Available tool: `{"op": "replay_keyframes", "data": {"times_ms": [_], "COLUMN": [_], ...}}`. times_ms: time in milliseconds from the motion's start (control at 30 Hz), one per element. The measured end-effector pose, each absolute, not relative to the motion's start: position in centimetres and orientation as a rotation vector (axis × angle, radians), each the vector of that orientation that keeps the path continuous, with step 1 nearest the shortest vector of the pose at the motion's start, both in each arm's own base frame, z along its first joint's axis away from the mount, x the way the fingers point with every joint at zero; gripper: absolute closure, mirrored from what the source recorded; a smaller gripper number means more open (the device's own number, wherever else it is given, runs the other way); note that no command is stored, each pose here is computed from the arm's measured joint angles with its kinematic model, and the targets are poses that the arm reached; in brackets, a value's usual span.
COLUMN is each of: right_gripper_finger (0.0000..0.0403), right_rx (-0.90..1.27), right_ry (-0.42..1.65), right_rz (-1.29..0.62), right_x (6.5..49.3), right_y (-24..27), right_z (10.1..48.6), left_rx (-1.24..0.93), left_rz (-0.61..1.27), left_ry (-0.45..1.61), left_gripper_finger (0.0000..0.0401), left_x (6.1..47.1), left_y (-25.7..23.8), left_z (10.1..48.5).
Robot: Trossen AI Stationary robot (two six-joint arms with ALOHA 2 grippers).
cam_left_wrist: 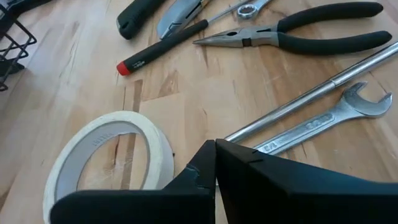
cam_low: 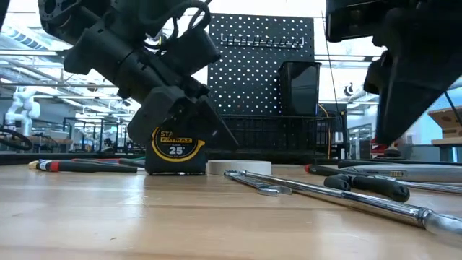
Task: Hang tools onto peg board
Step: Put the wrench into the black bin on the peg board
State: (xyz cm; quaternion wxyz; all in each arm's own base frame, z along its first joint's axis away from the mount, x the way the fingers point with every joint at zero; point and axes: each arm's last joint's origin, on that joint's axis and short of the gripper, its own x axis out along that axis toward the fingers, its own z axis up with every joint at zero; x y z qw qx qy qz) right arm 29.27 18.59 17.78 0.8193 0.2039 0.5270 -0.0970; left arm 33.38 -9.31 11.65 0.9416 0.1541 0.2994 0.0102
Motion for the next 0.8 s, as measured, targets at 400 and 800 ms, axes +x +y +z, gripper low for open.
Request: {"op": "replay_keyframes", "data": {"times_ms": [400,800], "right_gripper_finger": [0.0266,0.0266], "right_rx": [0.405,0.383], "right_ry": [0.936,0.87], "right_rz": [-0.102,-0.12], "right_x": [31.2,31.9], "right_y": [18.6,18.0], "right_z": [18.7,19.0], "left_rx": [0.32,0.335], "left_rz": [0.02,0.014], "left_ry": [0.625,0.666], "left_gripper_finger": [0.0393,0.0393], "left_x": [33.5,33.4], "left_y": [-9.0,-8.9], "left_z": [11.2,10.9]}}
